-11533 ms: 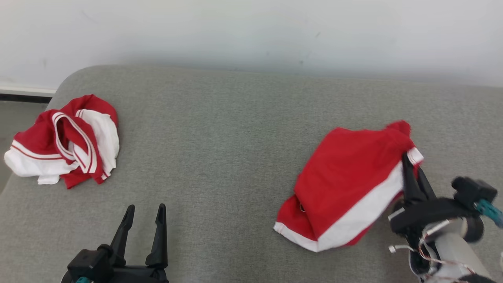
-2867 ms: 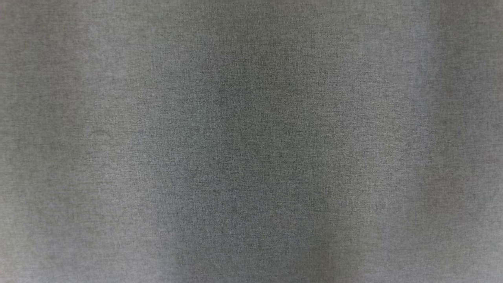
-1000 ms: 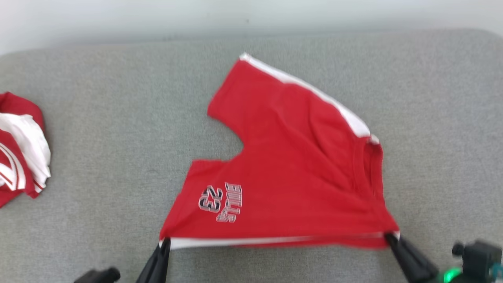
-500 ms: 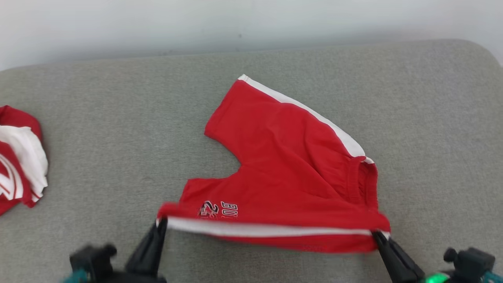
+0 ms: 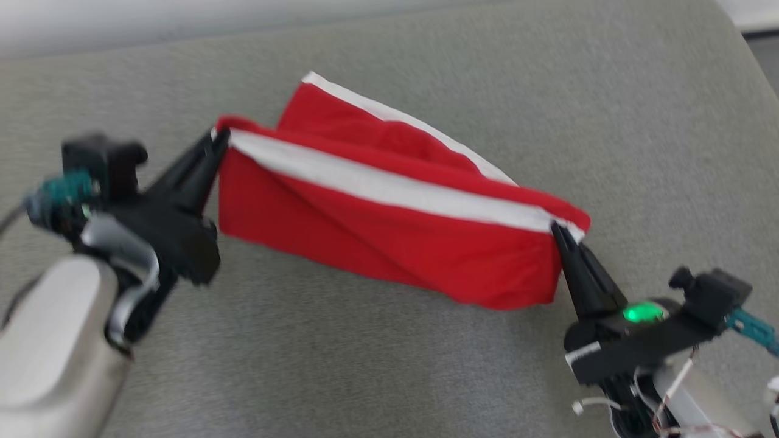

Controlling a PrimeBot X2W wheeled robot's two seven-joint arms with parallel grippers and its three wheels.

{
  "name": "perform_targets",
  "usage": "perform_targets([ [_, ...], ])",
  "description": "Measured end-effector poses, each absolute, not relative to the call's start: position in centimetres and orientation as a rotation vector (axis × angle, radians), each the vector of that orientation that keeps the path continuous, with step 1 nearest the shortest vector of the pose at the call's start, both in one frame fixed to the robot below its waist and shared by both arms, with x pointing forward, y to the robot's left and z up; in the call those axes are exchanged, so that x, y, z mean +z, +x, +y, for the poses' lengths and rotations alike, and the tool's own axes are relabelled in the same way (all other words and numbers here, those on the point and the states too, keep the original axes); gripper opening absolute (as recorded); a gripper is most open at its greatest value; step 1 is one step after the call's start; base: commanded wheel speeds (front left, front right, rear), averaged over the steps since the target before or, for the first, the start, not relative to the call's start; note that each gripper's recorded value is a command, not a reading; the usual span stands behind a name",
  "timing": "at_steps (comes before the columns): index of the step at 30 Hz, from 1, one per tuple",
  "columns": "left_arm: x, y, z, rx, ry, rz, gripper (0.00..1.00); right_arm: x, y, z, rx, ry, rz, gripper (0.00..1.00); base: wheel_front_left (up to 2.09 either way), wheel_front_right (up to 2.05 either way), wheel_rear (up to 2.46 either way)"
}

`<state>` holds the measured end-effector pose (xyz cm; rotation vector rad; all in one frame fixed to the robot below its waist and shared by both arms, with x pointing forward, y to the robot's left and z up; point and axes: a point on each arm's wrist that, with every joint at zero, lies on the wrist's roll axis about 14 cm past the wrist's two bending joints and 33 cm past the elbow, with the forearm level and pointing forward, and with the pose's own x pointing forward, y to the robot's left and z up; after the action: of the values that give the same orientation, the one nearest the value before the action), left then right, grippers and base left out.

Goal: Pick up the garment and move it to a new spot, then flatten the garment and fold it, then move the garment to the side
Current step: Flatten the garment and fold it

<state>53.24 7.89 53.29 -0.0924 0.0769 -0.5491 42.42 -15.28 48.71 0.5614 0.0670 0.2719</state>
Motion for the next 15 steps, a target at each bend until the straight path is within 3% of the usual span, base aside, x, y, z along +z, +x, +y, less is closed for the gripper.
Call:
perform_targets([
  [15,46.4,63.0,1.6,-0.663,0.08,0.246,0.0,45.4,46.5,-17.4,0.137,0.543,0.096,0.0,0.0,0.0,0.0],
])
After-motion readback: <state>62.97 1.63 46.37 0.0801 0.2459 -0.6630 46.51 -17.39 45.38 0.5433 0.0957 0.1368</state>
